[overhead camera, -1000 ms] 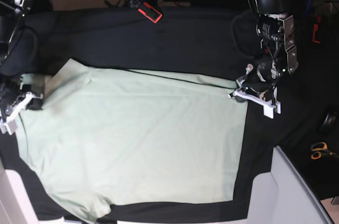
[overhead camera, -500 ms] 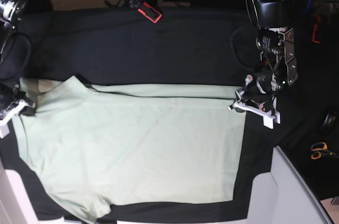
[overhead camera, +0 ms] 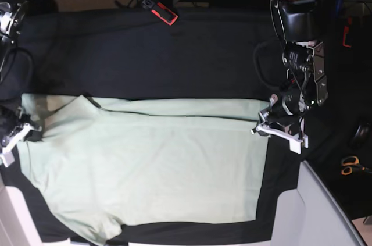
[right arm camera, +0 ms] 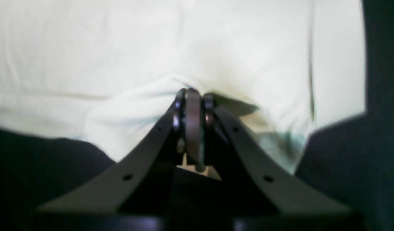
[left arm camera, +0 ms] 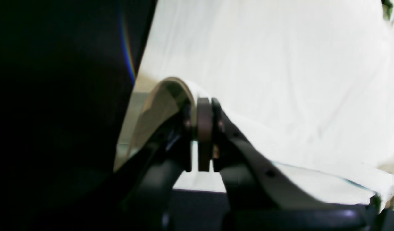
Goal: Fold the T-shirt properly
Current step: 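Drag the shoulder edge with both grippers toward the hem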
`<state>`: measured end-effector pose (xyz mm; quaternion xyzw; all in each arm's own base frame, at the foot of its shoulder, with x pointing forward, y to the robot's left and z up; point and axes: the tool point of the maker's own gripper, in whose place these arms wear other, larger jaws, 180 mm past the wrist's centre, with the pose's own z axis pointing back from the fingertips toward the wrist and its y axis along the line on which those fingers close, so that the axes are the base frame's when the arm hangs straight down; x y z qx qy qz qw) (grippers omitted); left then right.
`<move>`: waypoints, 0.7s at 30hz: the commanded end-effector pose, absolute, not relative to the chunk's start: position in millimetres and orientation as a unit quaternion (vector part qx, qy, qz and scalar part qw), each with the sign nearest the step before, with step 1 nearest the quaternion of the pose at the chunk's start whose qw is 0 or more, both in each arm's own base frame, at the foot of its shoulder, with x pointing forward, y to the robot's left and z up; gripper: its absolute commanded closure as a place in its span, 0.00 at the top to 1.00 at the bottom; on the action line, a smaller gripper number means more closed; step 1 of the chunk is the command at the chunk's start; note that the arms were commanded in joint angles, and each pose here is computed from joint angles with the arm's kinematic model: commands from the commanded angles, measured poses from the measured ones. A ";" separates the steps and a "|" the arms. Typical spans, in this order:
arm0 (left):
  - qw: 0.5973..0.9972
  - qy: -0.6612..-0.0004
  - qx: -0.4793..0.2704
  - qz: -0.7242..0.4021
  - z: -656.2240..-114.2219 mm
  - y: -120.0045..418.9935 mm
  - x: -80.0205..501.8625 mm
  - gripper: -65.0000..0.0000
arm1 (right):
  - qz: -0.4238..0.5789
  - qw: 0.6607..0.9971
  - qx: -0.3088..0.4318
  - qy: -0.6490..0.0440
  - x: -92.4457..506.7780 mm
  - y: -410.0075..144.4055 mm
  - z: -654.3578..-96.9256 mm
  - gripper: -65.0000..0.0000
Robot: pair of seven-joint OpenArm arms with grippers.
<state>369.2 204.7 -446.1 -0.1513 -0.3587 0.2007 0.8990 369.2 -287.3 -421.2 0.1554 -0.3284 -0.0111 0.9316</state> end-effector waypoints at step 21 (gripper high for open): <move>0.911 -0.362 -0.124 0.156 -439.6 202.3 401.1 0.00 | -0.008 0.910 0.153 -0.385 403.1 -296.4 -385.3 0.00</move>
